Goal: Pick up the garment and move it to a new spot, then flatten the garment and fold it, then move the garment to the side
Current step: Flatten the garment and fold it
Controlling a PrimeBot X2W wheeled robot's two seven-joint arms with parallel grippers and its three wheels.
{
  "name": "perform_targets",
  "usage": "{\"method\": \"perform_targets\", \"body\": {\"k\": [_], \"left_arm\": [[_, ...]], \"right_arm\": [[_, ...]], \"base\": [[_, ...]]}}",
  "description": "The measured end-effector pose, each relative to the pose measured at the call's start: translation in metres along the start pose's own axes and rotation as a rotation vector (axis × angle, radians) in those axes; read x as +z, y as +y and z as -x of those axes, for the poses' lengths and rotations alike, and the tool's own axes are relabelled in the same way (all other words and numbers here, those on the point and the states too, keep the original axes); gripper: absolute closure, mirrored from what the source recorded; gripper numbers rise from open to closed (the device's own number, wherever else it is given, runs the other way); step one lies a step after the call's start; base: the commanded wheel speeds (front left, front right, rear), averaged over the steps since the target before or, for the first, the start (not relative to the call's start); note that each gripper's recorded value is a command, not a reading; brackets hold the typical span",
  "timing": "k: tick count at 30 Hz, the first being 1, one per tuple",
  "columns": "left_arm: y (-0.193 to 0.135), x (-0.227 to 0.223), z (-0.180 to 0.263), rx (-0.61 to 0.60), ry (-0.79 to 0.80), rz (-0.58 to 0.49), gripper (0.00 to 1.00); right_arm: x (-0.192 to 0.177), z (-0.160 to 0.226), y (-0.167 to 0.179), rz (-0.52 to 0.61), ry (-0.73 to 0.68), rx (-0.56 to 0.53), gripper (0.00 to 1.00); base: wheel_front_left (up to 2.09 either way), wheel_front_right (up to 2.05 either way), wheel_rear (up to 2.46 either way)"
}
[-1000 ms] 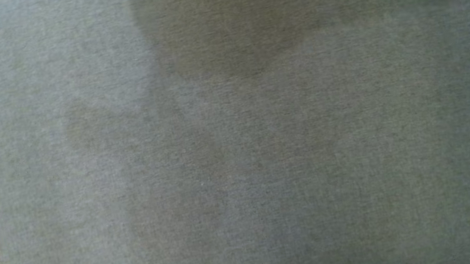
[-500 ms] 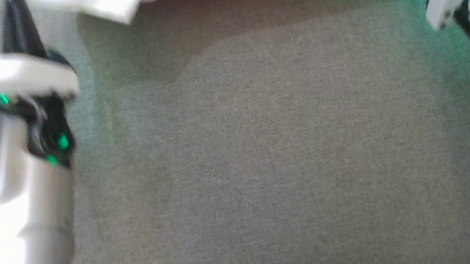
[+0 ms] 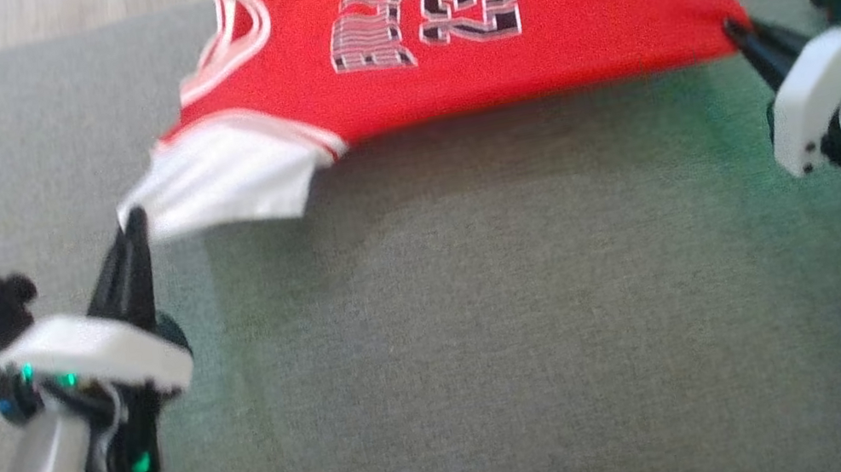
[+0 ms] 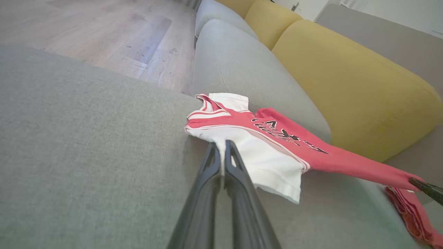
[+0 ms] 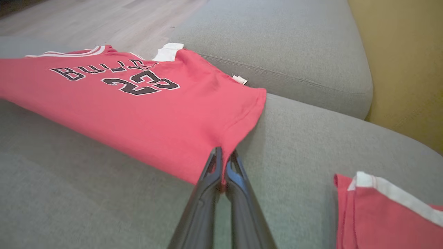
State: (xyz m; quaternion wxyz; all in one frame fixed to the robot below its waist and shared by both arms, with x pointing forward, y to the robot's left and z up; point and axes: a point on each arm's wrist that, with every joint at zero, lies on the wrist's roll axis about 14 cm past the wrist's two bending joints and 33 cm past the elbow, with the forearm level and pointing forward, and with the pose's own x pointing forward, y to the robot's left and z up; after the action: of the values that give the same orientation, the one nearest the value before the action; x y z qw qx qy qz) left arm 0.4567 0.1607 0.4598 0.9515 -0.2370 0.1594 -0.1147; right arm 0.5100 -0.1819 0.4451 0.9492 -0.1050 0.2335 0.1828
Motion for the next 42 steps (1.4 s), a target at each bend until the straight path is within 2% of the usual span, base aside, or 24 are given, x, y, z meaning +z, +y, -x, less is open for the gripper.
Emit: {"method": "perform_targets", "body": {"k": [13,24,30,37,42], "left_arm": [[-0.032,-0.031,0.091,-0.073,0.107,0.038,1.0],[-0.047,-0.047,0.136,-0.106,0.191,0.045,1.0],[-0.041,-0.035,0.129,-0.087,0.144,0.038,1.0],[-0.04,-0.014,0.098,-0.091,0.121,-0.039,1.0],[-0.027,-0.006,0.068,-0.054,0.167,-0.104,1.0]], "right_arm": [[-0.029,0.067,0.023,-0.03,0.086,0.067,1.0],[-0.065,0.105,0.043,-0.124,0.209,0.139,1.0],[-0.064,0.104,0.038,-0.133,0.189,0.133,1.0],[-0.048,0.089,0.031,-0.134,0.16,0.124,1.0],[-0.038,0.072,0.026,-0.136,0.153,0.12,1.0]], "base": [[0.0,0.0,0.0],[0.0,0.0,0.0],[0.0,0.0,0.0],[0.0,0.0,0.0],[0.0,0.0,0.0]]}}
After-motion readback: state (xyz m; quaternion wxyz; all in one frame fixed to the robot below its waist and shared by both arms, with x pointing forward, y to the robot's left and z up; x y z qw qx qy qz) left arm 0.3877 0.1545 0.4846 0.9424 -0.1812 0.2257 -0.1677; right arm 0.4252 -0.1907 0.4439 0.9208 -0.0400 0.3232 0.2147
